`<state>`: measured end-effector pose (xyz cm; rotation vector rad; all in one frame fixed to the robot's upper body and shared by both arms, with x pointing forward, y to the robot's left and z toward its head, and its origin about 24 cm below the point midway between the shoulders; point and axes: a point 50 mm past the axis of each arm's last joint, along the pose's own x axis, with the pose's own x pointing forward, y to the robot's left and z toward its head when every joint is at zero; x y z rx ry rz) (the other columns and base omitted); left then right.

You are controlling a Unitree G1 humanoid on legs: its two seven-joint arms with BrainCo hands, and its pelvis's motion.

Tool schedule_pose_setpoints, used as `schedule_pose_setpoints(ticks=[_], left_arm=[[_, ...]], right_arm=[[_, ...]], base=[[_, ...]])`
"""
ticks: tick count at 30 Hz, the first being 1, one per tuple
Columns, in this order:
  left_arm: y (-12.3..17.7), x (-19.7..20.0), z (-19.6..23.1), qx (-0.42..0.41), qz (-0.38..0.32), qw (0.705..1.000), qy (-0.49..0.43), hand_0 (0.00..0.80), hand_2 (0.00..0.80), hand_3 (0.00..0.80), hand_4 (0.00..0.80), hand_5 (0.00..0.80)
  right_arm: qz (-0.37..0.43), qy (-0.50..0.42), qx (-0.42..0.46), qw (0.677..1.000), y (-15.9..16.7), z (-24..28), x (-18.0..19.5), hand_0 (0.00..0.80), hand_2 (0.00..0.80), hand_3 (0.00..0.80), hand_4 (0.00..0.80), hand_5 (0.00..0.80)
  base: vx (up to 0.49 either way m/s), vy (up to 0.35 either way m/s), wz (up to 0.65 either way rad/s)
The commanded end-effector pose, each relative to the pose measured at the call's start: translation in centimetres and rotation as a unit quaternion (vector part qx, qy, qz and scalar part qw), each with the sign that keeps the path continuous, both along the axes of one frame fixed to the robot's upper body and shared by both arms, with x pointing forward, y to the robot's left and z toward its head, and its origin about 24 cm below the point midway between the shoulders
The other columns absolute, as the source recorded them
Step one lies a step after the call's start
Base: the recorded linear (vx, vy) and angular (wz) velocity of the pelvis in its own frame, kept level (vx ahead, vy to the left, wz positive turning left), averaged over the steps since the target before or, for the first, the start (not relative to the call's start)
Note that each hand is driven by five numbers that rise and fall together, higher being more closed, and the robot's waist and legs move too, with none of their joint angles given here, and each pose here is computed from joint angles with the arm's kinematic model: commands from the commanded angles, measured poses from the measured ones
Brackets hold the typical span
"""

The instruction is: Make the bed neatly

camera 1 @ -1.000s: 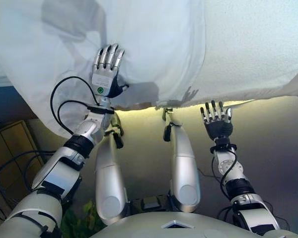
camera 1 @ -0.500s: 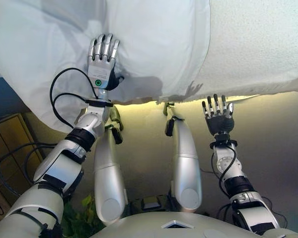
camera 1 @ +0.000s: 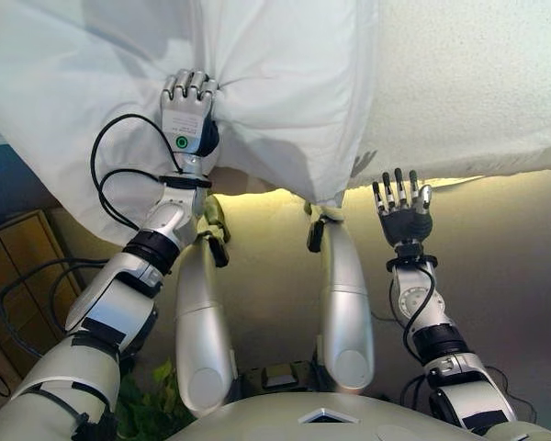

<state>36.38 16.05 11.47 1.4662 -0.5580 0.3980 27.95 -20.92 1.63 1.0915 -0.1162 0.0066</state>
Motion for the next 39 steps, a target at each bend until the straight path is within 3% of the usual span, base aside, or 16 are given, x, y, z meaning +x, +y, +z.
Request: schedule_pose_setpoints(ticks=[1, 8, 20, 31, 35, 39], left_arm=[[3.8, -1.8, -4.0, -0.036, 0.060, 0.995, 0.070, 0.800, 0.800, 0.800, 0.800, 0.800], [6.2, -3.2, -5.7, -0.034, 0.069, 0.992, 0.099, 0.800, 0.800, 0.800, 0.800, 0.800], [12.9, -7.5, -9.5, 0.006, 0.117, 0.973, 0.199, 0.800, 0.800, 0.800, 0.800, 0.800], [8.0, -7.1, -11.4, 0.043, 0.006, 0.966, 0.255, 0.800, 0.800, 0.800, 0.800, 0.800], [8.8, -7.4, -11.3, 0.048, 0.004, 0.960, 0.276, 0.800, 0.800, 0.800, 0.800, 0.800], [9.6, -7.7, -11.5, 0.003, 0.029, 0.960, 0.277, 0.800, 0.800, 0.800, 0.800, 0.800]], right_arm=[[-0.021, -0.036, -0.018, 0.999, -2.1, 0.3, -2.5, 0.000, 0.000, 0.000, 0.000, 0.000], [-0.012, -0.046, -0.019, 0.999, -2.5, -0.1, -3.1, 0.000, 0.000, 0.000, 0.000, 0.000], [-0.011, -0.039, -0.051, 0.998, -5.3, -0.9, -4.9, 0.000, 0.000, 0.000, 0.000, 0.000], [-0.075, -0.015, -0.089, 0.993, -3.3, 3.5, 1.6, 0.000, 0.000, 0.000, 0.000, 0.000], [-0.095, -0.004, -0.092, 0.991, -4.0, 3.3, 2.2, 0.000, 0.000, 0.000, 0.000, 0.000], [-0.105, 0.003, -0.090, 0.990, -3.8, 2.8, 2.4, 0.000, 0.000, 0.000, 0.000, 0.000]], base=[[0.000, 0.000, 0.00], [-0.028, 0.021, 0.01], [0.025, 0.077, -0.02], [0.043, 0.076, 0.10], [0.052, 0.035, 0.05], [0.027, 0.017, -0.01]])
